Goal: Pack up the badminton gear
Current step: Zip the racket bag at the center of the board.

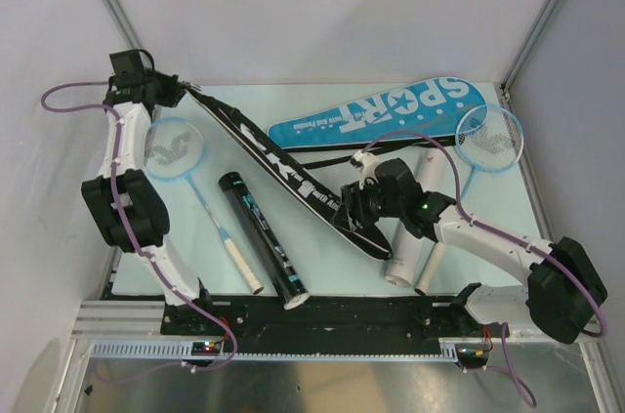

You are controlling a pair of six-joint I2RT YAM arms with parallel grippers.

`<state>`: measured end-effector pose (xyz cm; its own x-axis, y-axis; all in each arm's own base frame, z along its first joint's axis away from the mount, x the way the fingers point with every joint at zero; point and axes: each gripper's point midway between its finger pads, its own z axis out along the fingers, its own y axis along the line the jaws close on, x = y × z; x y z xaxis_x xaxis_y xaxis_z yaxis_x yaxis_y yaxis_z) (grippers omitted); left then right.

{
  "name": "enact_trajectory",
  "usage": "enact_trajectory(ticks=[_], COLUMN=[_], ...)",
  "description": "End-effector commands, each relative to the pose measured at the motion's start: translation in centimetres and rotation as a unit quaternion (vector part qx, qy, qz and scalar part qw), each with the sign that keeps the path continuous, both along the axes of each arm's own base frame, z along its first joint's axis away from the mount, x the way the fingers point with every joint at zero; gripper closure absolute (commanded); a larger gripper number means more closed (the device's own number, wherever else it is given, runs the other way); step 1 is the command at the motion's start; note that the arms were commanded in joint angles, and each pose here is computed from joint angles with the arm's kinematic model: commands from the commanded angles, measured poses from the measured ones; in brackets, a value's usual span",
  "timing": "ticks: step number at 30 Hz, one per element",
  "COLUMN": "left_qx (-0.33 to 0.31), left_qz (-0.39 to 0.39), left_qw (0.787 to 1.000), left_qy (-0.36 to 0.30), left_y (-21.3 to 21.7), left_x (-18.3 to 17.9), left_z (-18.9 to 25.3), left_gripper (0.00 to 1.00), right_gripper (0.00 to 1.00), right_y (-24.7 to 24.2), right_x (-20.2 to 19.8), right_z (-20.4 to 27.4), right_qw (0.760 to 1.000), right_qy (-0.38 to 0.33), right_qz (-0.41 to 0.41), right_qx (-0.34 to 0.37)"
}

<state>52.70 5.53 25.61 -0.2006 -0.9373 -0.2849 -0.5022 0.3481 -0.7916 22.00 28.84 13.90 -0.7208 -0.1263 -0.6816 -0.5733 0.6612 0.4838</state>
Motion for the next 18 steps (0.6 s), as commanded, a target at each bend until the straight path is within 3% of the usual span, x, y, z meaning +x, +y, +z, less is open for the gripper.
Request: enact_trajectory(ticks=[1,11,15,18], left_qx=[0.015,0.015,0.019,0.017], left_qz=[0.001,0.007,0.011,0.012], left_qw=[0.995,0.994,0.993,0.993], left_qy=[-0.098,-0.109,-0.117,-0.119], left_y=[0.0,0.3,0.5,0.5], left_x=[0.0,0.4,0.7,1.0], left_z=[7.1,8.1,8.9,9.0], left_gripper=[1.0,1.0,1.0,1.0], right_gripper=[0.37,0.42,0.52,0.66], right_y=[0.3,-0.5,-1.1,-1.2], right_x=[-1.3,-2.3,-2.9,-3.1], right_z=[-1.2,-3.4,-3.8,-3.6], right_qw=[0.994,0.985,0.983,0.982], right_qy=[-0.035,-0.039,-0.033,-0.034], right_qz=[0.099,0.155,0.166,0.169], right_qx=[-0.022,-0.061,-0.072,-0.073])
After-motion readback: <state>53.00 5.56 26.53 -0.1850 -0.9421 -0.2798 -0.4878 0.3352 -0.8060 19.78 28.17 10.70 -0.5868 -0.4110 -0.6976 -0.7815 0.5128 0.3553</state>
